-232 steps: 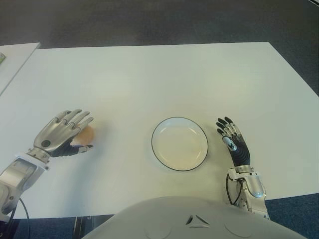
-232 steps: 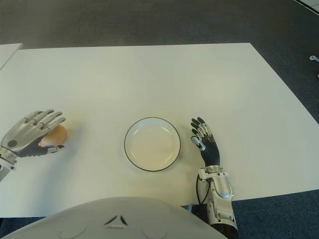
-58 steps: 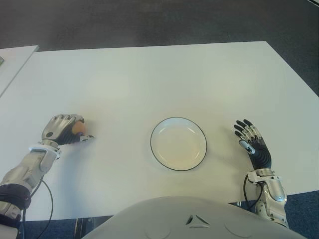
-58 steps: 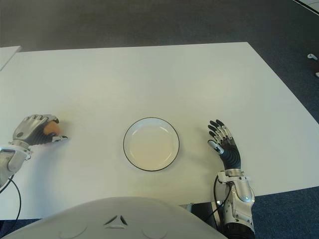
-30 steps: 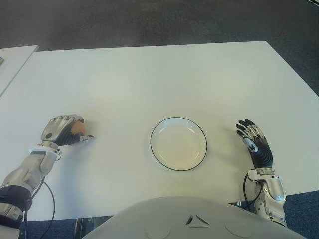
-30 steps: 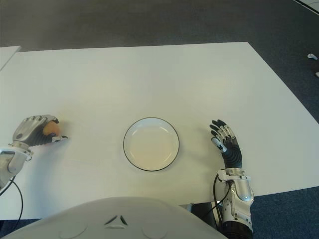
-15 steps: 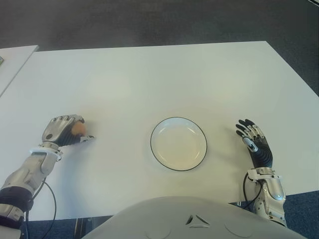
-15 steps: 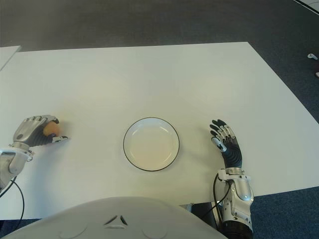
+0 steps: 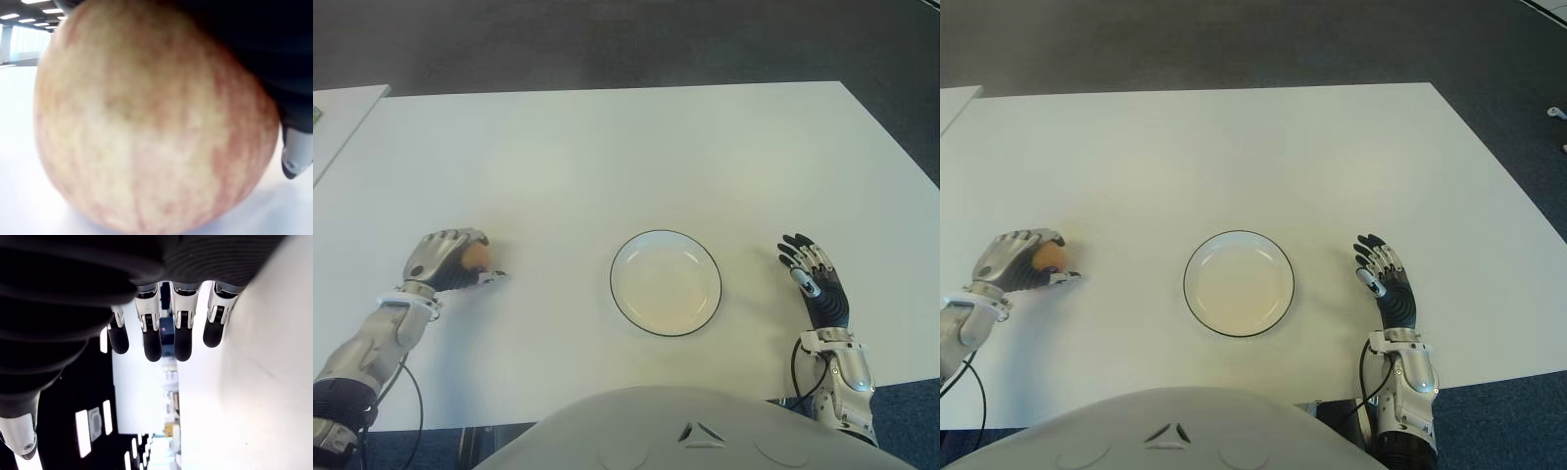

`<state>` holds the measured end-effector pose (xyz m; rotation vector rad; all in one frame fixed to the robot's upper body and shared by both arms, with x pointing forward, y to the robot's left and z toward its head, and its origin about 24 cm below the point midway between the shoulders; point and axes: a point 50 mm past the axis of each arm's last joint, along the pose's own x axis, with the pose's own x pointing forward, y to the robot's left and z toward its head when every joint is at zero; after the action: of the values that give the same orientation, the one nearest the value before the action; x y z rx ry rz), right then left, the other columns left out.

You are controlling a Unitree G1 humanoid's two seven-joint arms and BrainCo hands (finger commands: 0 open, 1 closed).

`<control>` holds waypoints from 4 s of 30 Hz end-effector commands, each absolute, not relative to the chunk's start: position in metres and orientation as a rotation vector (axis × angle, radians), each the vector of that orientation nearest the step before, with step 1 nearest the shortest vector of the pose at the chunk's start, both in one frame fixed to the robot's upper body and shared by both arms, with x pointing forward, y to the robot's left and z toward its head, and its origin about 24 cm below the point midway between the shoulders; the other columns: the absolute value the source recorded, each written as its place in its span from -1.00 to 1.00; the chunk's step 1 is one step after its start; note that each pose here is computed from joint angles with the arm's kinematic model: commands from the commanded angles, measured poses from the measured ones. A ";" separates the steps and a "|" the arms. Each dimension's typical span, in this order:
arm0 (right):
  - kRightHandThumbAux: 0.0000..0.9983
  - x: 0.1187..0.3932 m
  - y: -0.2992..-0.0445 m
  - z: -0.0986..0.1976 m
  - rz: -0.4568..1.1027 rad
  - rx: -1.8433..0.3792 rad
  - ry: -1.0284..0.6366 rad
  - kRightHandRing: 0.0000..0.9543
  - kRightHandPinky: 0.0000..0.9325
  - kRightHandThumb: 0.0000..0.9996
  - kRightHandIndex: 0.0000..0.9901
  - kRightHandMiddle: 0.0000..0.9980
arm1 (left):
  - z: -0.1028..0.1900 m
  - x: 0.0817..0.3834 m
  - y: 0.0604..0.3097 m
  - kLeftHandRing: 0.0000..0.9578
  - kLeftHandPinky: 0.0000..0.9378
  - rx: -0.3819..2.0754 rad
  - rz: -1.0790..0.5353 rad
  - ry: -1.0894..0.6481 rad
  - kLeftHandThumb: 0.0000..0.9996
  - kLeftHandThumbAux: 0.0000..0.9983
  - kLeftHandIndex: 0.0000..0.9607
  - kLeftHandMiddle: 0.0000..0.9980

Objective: Put the apples into the plate.

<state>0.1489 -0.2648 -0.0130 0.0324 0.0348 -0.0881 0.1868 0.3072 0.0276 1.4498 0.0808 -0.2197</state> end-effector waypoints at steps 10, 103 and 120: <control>0.13 0.141 -0.260 -0.031 -0.090 0.038 0.136 -0.72 -0.74 -0.45 -0.72 -0.64 | 0.090 0.196 0.275 0.74 0.68 1.474 -0.256 -0.132 0.70 0.34 -0.18 0.07; 0.12 0.131 -0.215 -0.041 -0.088 0.126 0.145 -0.69 -0.75 -0.31 -0.72 -0.59 | 0.099 0.222 0.042 0.70 0.68 1.317 -0.742 -0.564 0.71 0.34 -0.16 0.08; 0.09 0.131 -0.213 -0.041 -0.095 0.108 0.150 -0.69 -0.71 -0.34 -0.67 -0.56 | 0.069 0.217 0.044 0.71 0.67 1.276 -0.769 -0.495 0.70 0.34 -0.17 0.08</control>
<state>0.1504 -0.2215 -0.0145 0.0559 -0.0077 -0.0762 0.2194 0.0438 0.0795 1.2872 -0.5249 -0.7607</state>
